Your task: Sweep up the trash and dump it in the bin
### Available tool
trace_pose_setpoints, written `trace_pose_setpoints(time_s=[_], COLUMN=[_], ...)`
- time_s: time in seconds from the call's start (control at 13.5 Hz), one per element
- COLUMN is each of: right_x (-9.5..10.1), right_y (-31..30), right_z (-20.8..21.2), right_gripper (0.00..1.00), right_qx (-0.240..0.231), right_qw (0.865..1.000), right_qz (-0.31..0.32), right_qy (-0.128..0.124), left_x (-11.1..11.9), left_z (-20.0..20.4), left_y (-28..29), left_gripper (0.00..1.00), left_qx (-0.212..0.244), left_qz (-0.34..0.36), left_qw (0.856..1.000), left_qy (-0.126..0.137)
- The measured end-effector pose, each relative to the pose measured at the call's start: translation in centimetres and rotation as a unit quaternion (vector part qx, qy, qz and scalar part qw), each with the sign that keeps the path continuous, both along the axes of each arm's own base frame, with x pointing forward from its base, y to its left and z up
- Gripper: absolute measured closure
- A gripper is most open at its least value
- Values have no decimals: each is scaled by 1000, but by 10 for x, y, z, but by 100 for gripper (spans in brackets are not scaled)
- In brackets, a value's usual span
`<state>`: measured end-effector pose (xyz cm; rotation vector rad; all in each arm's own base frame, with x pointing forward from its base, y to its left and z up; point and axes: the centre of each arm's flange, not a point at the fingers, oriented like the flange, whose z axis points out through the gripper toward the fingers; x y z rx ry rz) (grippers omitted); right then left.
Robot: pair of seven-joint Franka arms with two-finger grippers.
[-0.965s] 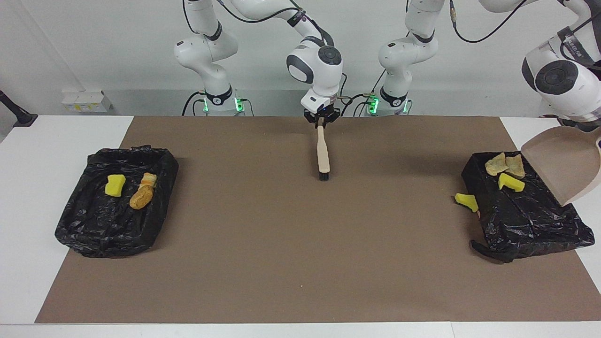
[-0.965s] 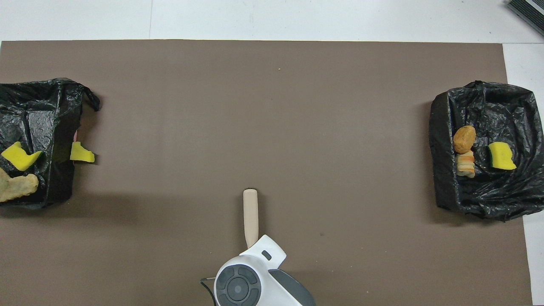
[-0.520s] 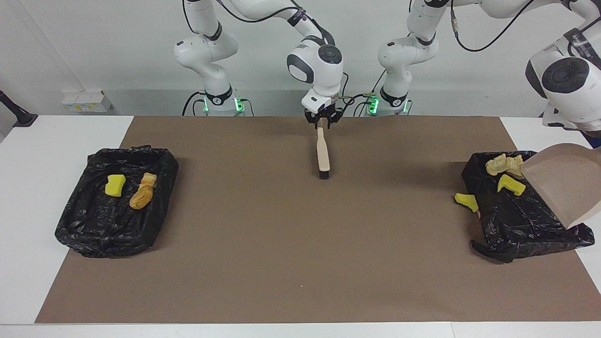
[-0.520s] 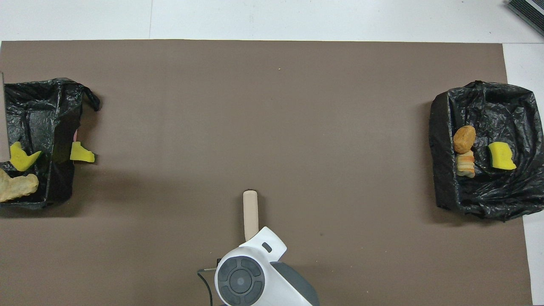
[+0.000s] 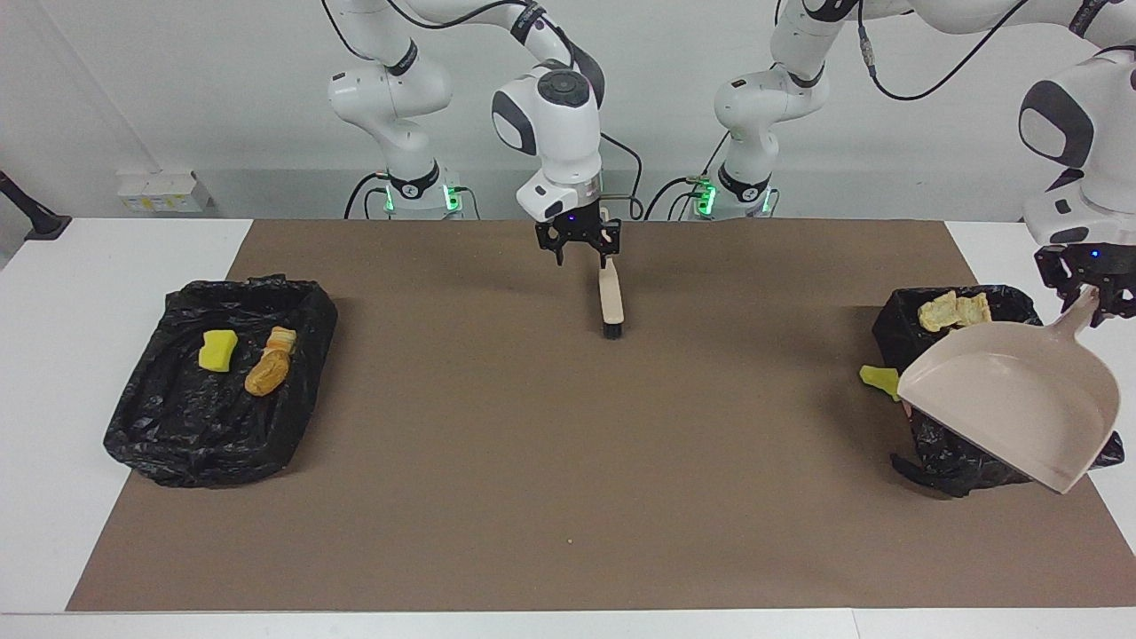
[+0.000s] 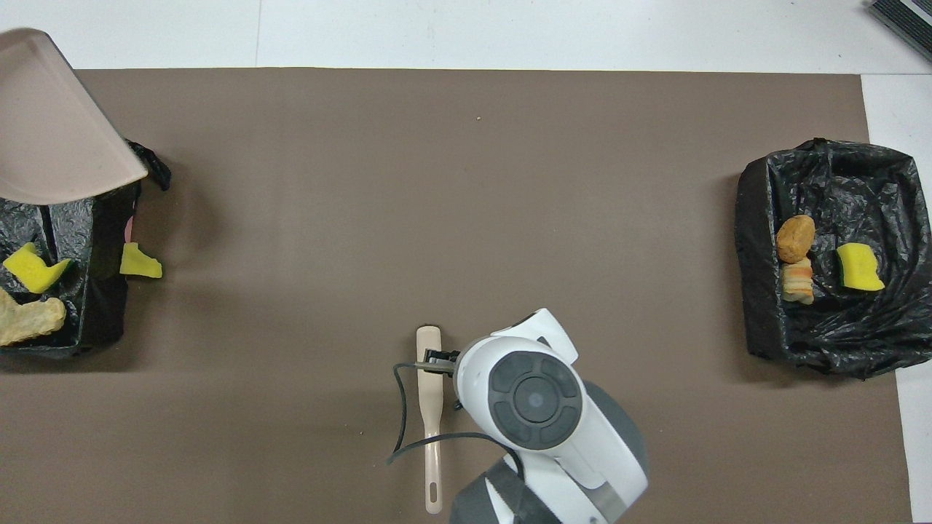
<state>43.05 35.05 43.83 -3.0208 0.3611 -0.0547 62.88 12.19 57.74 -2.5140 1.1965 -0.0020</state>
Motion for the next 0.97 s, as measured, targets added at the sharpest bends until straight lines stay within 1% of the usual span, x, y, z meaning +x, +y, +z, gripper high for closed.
trace_pose_setpoints(time_s=[0.07, 0.15, 0.3, 0.37, 0.52, 0.67, 0.82, 0.97], right_x=[5, 10, 20, 26, 36, 47, 57, 71], right_y=[-12, -24, -46, -58, -75, -86, -99, -122], right_z=[8, 16, 31, 40, 55, 70, 87, 105], right_gripper=[9, 1, 0, 0, 0, 0, 0, 0], right_qx=[-3, -6, -8, -10, -12, -10, -6, -10], right_qw=[1000, 1000, 999, 999, 999, 999, 998, 998], right_qz=[-12, -23, -34, -31, -28, -29, -39, -29], right_qy=[-3, -6, -18, -23, -28, -36, -44, -47], left_x=[3, 6, 6, 4, -2, -13, -27, -35], left_z=[-2, -3, -7, -11, -20, -32, -47, -79], left_y=[-23, -55, -123, -157, -208, -271, -330, -388], left_gripper=[69, 69, 69, 69, 69, 69, 69, 69], left_qx=[-21, -37, -65, -90, -123, -140, -154, -172], left_qz=[45, 89, 164, 202, 260, 308, 339, 359], left_qw=[999, 995, 983, 974, 956, 939, 927, 916], left_qy=[-15, -28, -48, -54, -56, -59, -53, -49])
